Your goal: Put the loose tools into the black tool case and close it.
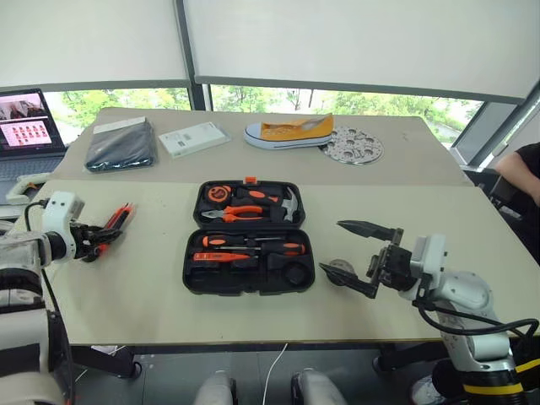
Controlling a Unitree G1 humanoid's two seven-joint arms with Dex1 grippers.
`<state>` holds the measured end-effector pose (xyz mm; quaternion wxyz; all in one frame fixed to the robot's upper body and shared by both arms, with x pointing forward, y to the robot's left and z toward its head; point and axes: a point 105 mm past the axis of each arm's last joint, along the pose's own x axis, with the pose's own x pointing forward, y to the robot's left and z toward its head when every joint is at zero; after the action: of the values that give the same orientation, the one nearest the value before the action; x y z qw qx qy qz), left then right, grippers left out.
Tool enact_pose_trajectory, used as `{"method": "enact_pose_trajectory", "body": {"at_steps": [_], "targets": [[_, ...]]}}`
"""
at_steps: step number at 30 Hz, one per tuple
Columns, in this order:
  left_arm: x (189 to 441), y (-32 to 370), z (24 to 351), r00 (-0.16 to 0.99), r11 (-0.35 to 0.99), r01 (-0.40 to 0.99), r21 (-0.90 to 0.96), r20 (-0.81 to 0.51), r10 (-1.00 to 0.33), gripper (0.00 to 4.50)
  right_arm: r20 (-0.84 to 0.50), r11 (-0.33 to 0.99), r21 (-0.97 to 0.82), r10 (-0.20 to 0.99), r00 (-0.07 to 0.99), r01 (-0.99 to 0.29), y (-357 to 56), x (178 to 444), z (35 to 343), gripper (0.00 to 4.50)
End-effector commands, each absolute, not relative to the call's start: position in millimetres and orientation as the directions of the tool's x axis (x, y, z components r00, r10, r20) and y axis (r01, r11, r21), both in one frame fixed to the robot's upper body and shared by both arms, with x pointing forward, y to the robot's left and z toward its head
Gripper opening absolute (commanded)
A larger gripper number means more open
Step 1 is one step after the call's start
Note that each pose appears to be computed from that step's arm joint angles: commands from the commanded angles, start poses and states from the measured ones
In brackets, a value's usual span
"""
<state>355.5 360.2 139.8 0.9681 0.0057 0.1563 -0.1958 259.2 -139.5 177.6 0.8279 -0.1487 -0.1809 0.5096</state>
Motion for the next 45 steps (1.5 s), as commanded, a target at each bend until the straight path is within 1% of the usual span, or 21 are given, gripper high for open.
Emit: {"method": "enact_pose_trajectory", "body": {"at_steps": [1,2,3,5,7,8,9,10,12,14,16,19,20,21,24,27,35,37,42,45], "targets": [[341.5,325.0,186.9,0.745,0.747,0.662,0.064,-0.166,-0.646,1.65,0.157,0.428,-0.482,0.900,0.406,-0.765,-149.8,256.9,194.7,4.50],[335.1,311.7,186.9,0.682,0.680,0.729,0.084,-0.187,-0.707,1.65,0.147,0.422,-0.484,0.903,0.404,-0.766,-152.1,257.1,195.6,4.50],[323.3,291.1,187.0,0.572,0.567,0.818,0.091,-0.220,-0.790,1.65,0.126,0.406,-0.482,0.909,0.397,-0.776,-154.8,256.3,195.9,4.50],[303.5,259.9,189.1,0.407,0.401,0.913,0.078,-0.268,-0.873,1.65,0.079,0.369,-0.478,0.922,0.380,-0.797,-159.5,252.9,194.7,4.50],[290.1,234.8,190.8,0.307,0.297,0.951,0.080,-0.304,-0.902,1.65,0.022,0.330,-0.471,0.932,0.363,-0.818,-164.7,248.6,191.5,4.50],[284.0,215.8,185.2,0.251,0.229,0.968,0.104,-0.342,-0.906,1.65,-0.052,0.281,-0.474,0.937,0.345,-0.834,-170.6,244.6,184.7,4.50],[279.6,203.6,181.0,0.218,0.187,0.975,0.121,-0.365,-0.905,1.65,-0.103,0.247,-0.474,0.938,0.332,-0.845,-174.7,242.0,180.1,4.50],[279.4,192.0,175.0,0.211,0.167,0.976,0.143,-0.396,-0.894,1.65,-0.144,0.222,-0.479,0.934,0.326,-0.849,-179.3,240.3,176.3,4.50],[284.1,177.6,168.4,0.233,0.160,0.967,0.200,-0.425,-0.875,1.65,-0.177,0.207,-0.477,0.929,0.324,-0.854,-184.6,239.2,172.9,4.50],[284.9,152.9,159.3,0.203,0.119,0.971,0.209,-0.452,-0.869,1.65,-0.180,0.213,-0.458,0.929,0.325,-0.863,-186.7,238.8,172.4,4.50],[282.6,139.0,148.2,0.165,0.069,0.976,0.205,-0.504,-0.848,1.65,-0.164,0.225,-0.450,0.931,0.327,-0.864,-185.2,239.0,174.7,4.50],[286.9,145.3,132.9,0.187,0.059,0.973,0.225,-0.608,-0.771,1.65,-0.125,0.251,-0.442,0.933,0.336,-0.861,-180.4,240.4,181.2,4.50],[288.4,147.7,130.4,0.198,0.058,0.970,0.235,-0.629,-0.752,1.65,-0.116,0.256,-0.441,0.934,0.338,-0.860,-178.6,240.6,183.3,4.50],[285.8,149.6,127.7,0.179,0.044,0.975,0.218,-0.652,-0.737,1.65,-0.105,0.263,-0.441,0.934,0.340,-0.858,-176.8,240.9,185.7,4.50],[284.3,153.8,124.1,0.179,0.045,0.977,0.208,-0.684,-0.708,1.65,-0.087,0.276,-0.442,0.934,0.346,-0.854,-173.4,241.4,189.8,4.50],[286.6,152.9,121.9,0.190,0.041,0.973,0.225,-0.695,-0.693,1.65,-0.077,0.284,-0.444,0.933,0.352,-0.850,-171.1,241.4,191.5,4.50],[293.4,129.8,121.0,0.176,0.006,0.971,0.240,-0.695,-0.697,1.65,-0.064,0.300,-0.443,0.929,0.364,-0.845,-168.8,242.3,192.0,4.50],[294.8,128.8,118.8,0.176,-0.006,0.969,0.246,-0.711,-0.681,1.65,-0.064,0.301,-0.443,0.929,0.364,-0.845,-168.4,242.9,192.3,4.50],[301.4,139.3,111.4,0.222,0.039,0.966,0.254,-0.747,-0.627,1.65,-0.061,0.302,-0.440,0.930,0.363,-0.846,-167.0,242.8,192.5,4.50],[303.4,139.9,112.9,0.240,0.072,0.965,0.253,-0.734,-0.635,1.65,-0.060,0.304,-0.438,0.929,0.365,-0.846,-166.4,243.0,192.0,4.50]]}}
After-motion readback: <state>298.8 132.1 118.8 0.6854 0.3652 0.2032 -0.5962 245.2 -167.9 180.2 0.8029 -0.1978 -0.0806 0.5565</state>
